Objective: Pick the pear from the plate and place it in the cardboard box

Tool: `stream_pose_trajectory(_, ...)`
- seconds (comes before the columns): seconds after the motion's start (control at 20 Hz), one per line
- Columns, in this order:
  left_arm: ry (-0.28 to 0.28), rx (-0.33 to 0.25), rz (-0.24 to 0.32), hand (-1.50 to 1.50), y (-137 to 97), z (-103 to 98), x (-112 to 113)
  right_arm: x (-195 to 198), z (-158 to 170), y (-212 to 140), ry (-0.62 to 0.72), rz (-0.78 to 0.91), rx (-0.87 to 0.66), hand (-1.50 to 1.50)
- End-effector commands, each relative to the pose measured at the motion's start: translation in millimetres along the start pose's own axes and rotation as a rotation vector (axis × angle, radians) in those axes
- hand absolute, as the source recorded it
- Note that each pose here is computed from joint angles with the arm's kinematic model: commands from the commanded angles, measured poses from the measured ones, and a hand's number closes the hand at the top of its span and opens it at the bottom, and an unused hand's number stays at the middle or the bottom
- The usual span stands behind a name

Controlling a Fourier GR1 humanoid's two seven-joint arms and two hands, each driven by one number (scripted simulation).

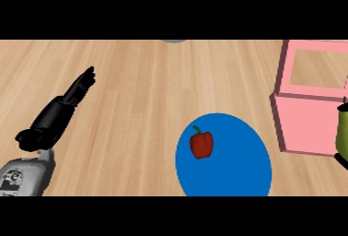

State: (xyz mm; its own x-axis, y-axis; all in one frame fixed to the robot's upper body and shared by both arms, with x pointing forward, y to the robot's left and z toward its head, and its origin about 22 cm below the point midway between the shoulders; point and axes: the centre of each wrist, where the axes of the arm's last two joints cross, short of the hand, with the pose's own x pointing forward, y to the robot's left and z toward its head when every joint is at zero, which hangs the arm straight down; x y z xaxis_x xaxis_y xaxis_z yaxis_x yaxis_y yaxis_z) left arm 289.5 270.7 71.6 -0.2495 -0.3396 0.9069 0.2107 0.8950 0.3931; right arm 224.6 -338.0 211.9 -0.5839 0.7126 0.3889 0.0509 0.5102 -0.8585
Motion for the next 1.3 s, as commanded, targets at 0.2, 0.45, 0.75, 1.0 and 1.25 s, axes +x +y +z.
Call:
stream_pose_trajectory(0.2,-0.028,-0.019,0.0,0.0,4,-25,11,-65,-1,-22,0.15,0.151,0.304,1.5)
stream_pose_trajectory(0.45,-0.033,-0.039,0.003,0.0,-3,-12,2,-111,-7,-28,0.193,0.139,0.41,1.5)
stream_pose_trajectory(0.75,-0.041,-0.039,-0.008,0.0,-27,-28,16,-140,-6,-30,0.274,0.215,0.618,1.5)
stream_pose_trajectory(1.0,-0.022,-0.032,0.004,0.0,-10,-6,0,-160,-7,-22,0.094,0.083,0.707,-1.5)
stream_pose_trajectory(1.25,0.005,-0.021,-0.004,0.0,-6,-6,-3,-164,-13,-11,-0.063,-0.235,0.419,-1.5)
